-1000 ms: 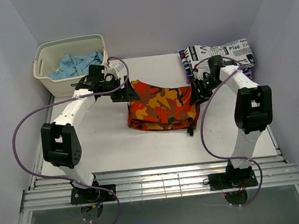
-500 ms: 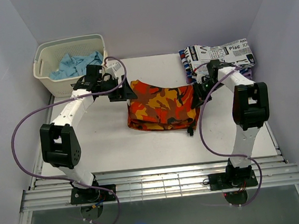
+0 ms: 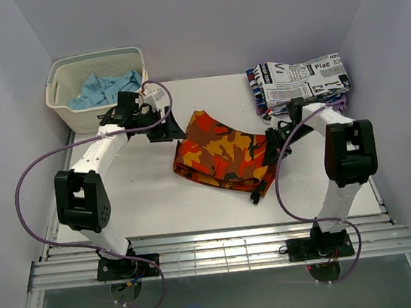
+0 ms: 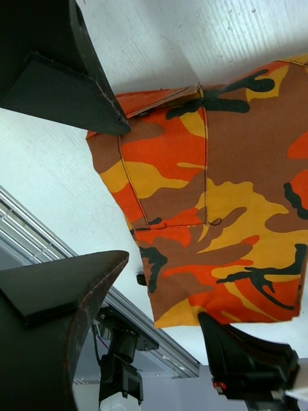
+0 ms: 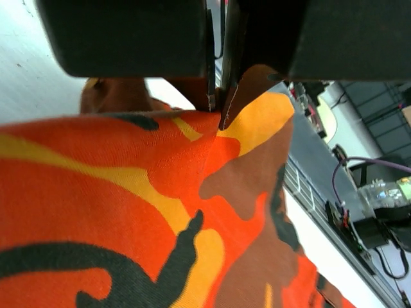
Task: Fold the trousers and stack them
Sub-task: Fold the trousers
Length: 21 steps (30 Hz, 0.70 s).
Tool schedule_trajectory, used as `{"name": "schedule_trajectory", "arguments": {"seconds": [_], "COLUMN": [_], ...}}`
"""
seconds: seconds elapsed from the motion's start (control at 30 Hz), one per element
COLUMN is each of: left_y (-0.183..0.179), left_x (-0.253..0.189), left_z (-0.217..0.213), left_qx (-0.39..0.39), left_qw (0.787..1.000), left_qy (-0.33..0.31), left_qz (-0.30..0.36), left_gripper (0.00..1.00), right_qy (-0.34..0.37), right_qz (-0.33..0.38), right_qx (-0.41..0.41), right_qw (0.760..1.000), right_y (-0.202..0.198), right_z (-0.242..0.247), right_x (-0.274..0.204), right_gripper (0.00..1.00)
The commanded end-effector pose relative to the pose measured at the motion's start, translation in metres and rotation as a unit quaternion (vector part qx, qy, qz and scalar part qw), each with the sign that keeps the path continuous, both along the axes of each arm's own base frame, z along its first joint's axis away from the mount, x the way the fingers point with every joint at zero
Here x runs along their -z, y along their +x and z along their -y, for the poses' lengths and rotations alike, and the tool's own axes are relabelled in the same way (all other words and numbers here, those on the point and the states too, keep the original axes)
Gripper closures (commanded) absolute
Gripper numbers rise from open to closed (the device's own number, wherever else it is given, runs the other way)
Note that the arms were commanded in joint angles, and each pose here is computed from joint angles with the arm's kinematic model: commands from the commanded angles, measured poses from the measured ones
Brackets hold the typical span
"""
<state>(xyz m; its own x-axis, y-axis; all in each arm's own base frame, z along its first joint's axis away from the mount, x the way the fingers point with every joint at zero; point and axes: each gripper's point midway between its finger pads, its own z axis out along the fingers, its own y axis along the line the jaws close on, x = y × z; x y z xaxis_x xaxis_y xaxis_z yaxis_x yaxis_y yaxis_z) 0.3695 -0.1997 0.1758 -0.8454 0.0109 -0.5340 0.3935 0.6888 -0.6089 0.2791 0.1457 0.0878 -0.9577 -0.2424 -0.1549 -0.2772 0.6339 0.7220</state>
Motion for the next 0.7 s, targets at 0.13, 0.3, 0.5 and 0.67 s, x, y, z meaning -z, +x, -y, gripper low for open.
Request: {"name": "schedule_trajectory", "arguments": {"seconds": [0.13,0.3,0.5,0.67], "left_y": [-0.025,-0.033,-0.069,-0.095], "left_x": [-0.011,0.025,0.112,0.140], "left_z": [0.020,0.025,0.011,-0.003], "left_qx": [0.078,0.085,0.028,-0.011], "left_qw": [0.993,0.988,0.980,0.976], "left_qy": [-0.085,-0.107,-0.066,-0.029], "left_qz": [-0.003,-0.067,-0.187,-0.215], "left_gripper": [0.44,0.55,0.67,0.74], "right_qy": [-0.019,-0.052,-0.107,-0.141], "right_qz": [-0.074,-0.059,-0.031,0.004], "right_qx": [-0.040,-0.039,-0.042,-0.045], "right_qw": [0.996,0.996,0.993,0.989], "right_y": [-0.035,-0.030,-0.010,0.014], "right_z": [0.011,0.020,0.033,0.043], "right_x": [0.044,0.069,0.087,0.086], "right_gripper": [0.92,0.92,0.92,0.92]}}
